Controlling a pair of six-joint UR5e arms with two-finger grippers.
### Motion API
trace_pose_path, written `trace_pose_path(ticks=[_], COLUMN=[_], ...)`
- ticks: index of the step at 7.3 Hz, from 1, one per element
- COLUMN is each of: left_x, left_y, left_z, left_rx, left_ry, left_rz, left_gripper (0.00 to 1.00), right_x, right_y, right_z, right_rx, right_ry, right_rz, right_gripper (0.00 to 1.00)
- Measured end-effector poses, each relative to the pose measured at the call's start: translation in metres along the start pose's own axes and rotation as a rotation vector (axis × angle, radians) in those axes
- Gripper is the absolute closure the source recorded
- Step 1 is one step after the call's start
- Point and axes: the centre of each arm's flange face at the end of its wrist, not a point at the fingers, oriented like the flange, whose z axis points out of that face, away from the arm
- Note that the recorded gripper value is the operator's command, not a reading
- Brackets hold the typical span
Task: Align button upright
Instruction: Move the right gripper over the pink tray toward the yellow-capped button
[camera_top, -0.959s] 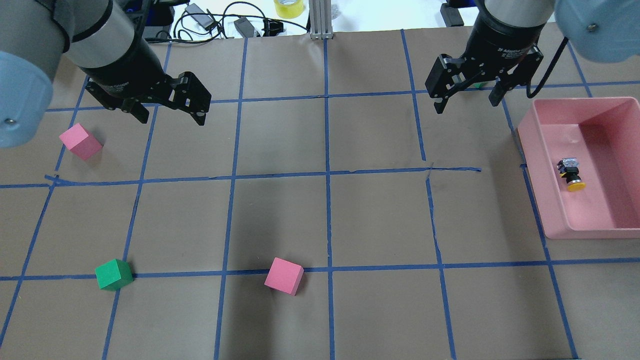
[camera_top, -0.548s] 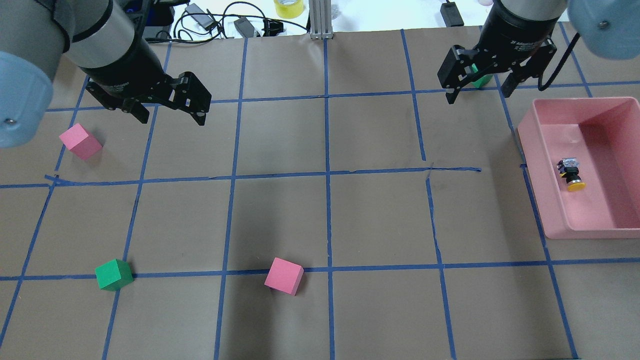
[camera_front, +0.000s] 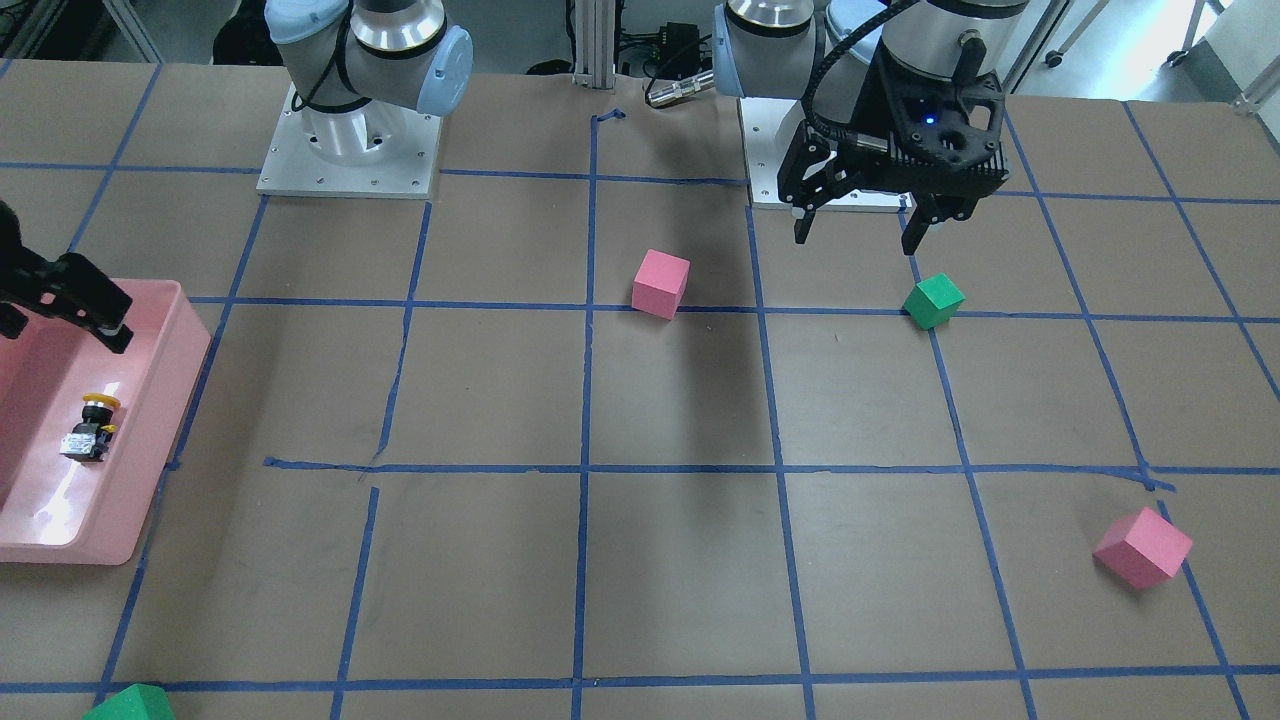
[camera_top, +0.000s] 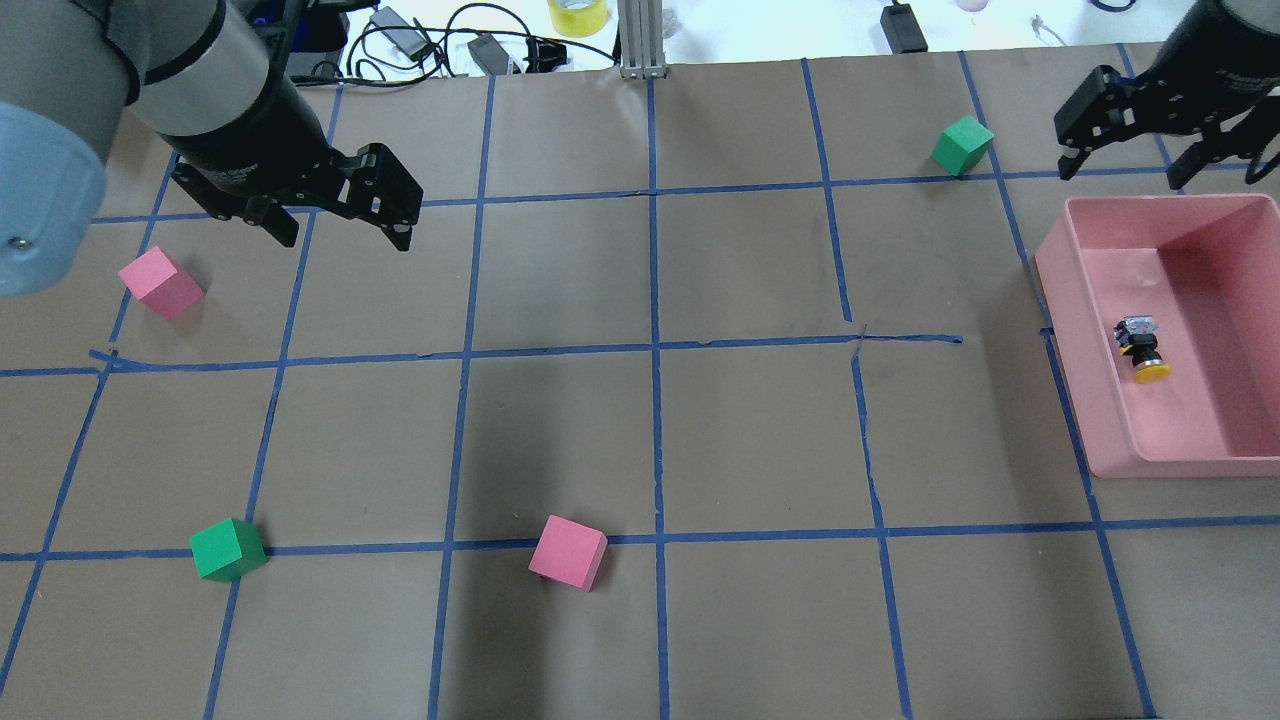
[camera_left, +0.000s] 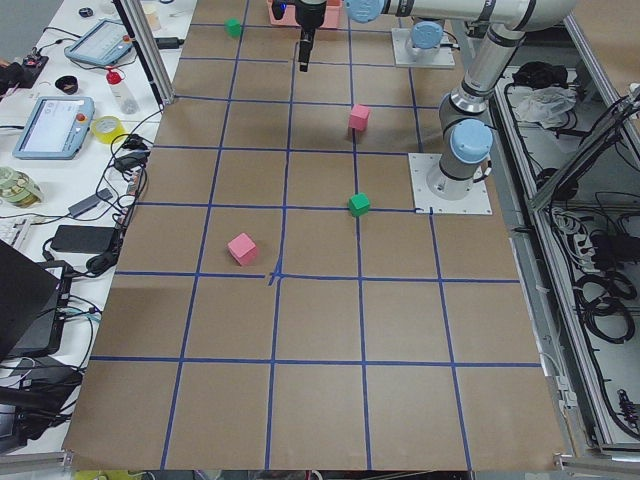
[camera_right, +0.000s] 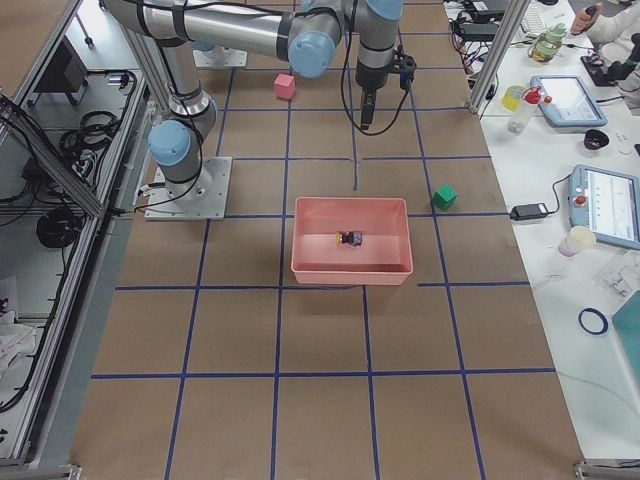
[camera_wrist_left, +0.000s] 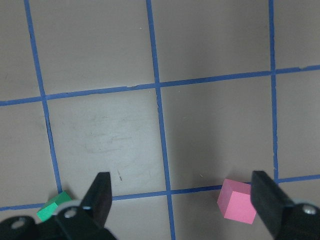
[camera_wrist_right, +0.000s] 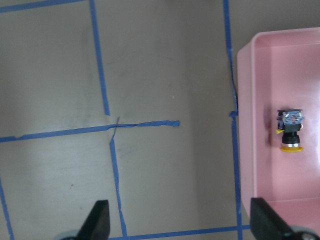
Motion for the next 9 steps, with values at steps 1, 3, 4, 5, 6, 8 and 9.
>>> trace_pose_path(ticks=[1, 3, 4, 5, 6, 8, 9], left_x=[0.0, 0.0, 0.0, 0.0, 0.0, 0.0, 0.0], left_y=[0.0, 0.0, 0.0, 0.0, 0.0, 0.0, 0.0], left_z=[0.0, 0.0, 0.0, 0.0, 0.0, 0.0, 0.0], left_rx=[0.0, -0.001, -0.001, -0.001, -0.001, 0.0, 0.001], left_ry=[-0.001, -0.001, -0.001, -0.001, -0.001, -0.001, -0.001], left_rz=[0.0, 0.0, 0.0, 0.0, 0.0, 0.0, 0.0], left_gripper=[0.0, 0.0, 0.0, 0.0, 0.0, 0.0, 0.0], right_x=[0.035, 0.077, 0.088, 0.093, 0.098, 0.102, 0.102], right_y=[-0.007, -0.021, -0.026, -0.029, -0.029, -0.016, -0.009], right_z=[0.017, 0.051, 0.072, 0.098, 0.128, 0.183, 0.201], right_rx=[0.008, 0.004, -0.013, -0.031, -0.039, -0.058, -0.067], right_ry=[-0.001, 0.011, 0.011, 0.012, 0.033, 0.095, 0.106], right_rz=[0.017, 0.048, 0.06, 0.068, 0.073, 0.077, 0.078], right_gripper=[0.0, 0.0, 0.0, 0.0, 0.0, 0.0, 0.0])
